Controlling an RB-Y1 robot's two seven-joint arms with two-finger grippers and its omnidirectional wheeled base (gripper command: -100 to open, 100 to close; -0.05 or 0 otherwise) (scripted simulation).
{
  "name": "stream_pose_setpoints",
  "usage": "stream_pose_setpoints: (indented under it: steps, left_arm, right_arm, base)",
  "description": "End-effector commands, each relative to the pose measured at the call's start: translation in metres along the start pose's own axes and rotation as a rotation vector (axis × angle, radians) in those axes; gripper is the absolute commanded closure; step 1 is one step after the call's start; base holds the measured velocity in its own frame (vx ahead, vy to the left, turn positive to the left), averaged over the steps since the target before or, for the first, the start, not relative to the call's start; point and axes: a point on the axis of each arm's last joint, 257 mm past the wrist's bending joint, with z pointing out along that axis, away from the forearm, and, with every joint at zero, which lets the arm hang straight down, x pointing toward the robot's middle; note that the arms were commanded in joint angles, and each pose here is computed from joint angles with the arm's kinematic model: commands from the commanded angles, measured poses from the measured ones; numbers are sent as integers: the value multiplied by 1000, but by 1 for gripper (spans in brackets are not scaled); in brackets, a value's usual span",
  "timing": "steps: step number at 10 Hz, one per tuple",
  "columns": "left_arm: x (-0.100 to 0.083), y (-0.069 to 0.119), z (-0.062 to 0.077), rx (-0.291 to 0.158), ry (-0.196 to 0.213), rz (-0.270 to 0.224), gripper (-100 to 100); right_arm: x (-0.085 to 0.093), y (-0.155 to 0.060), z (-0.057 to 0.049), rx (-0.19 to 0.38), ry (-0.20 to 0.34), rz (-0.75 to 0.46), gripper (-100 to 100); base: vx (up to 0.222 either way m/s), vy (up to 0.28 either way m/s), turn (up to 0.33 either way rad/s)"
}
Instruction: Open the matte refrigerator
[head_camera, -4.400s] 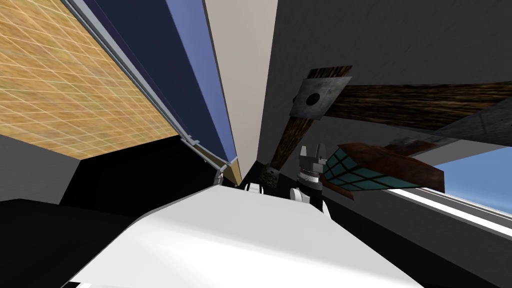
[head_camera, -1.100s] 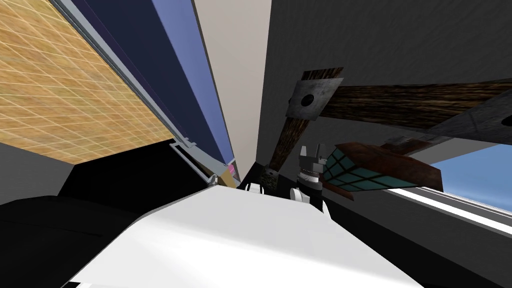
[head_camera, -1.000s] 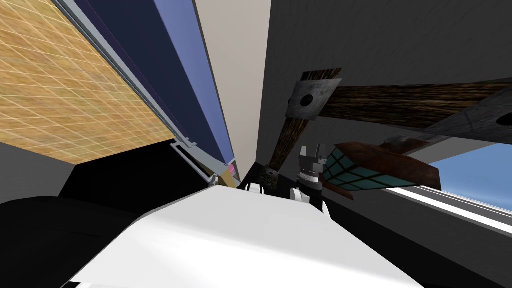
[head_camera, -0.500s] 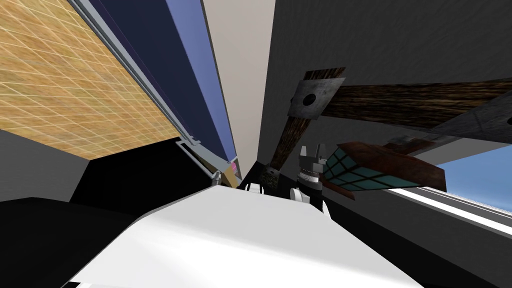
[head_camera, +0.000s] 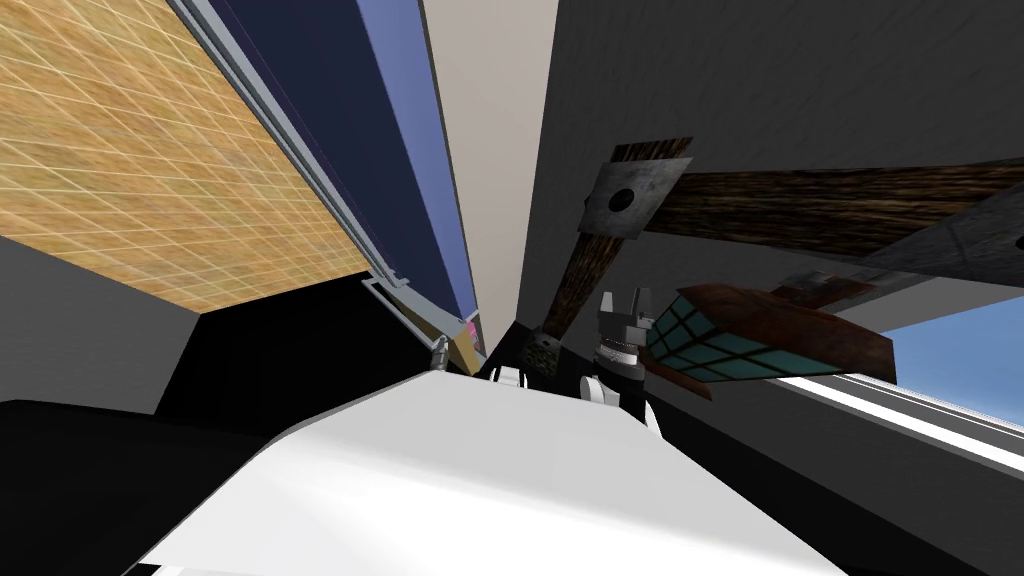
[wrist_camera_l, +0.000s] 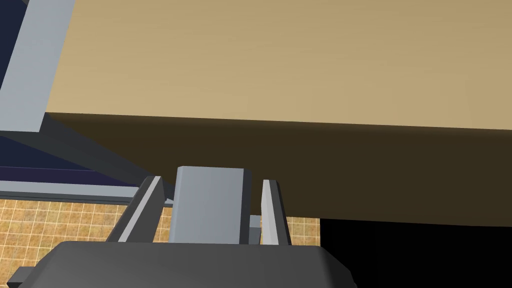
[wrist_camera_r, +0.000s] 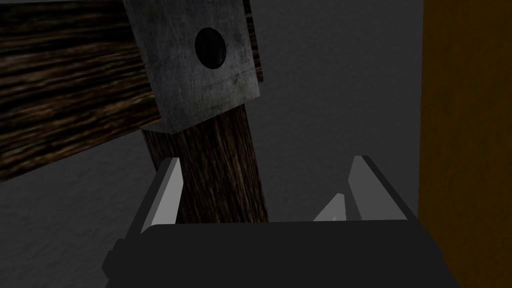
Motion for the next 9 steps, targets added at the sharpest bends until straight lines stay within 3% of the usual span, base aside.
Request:
stream_pose_setpoints:
  steps: [1,4,6,9]
  left_arm:
    - [-2,-2,14,-1,10,0,100]
    - [-6,-3,25,-7,17,0,100]
    - [-10,-5,41,-16,25,0,100]
    - [-13,-6,37,-11,30,-1,100]
  right_arm:
    - [0,0,0,0,0,0,0]
    - [0,0,0,0,0,0,0]
    - [0,0,0,0,0,0,0]
    - [0,0,0,0,0,0,0]
  base:
    - [-122,5,22]
    - [-146,4,36]
    - [-168,-6,43]
    - [-126,33,17]
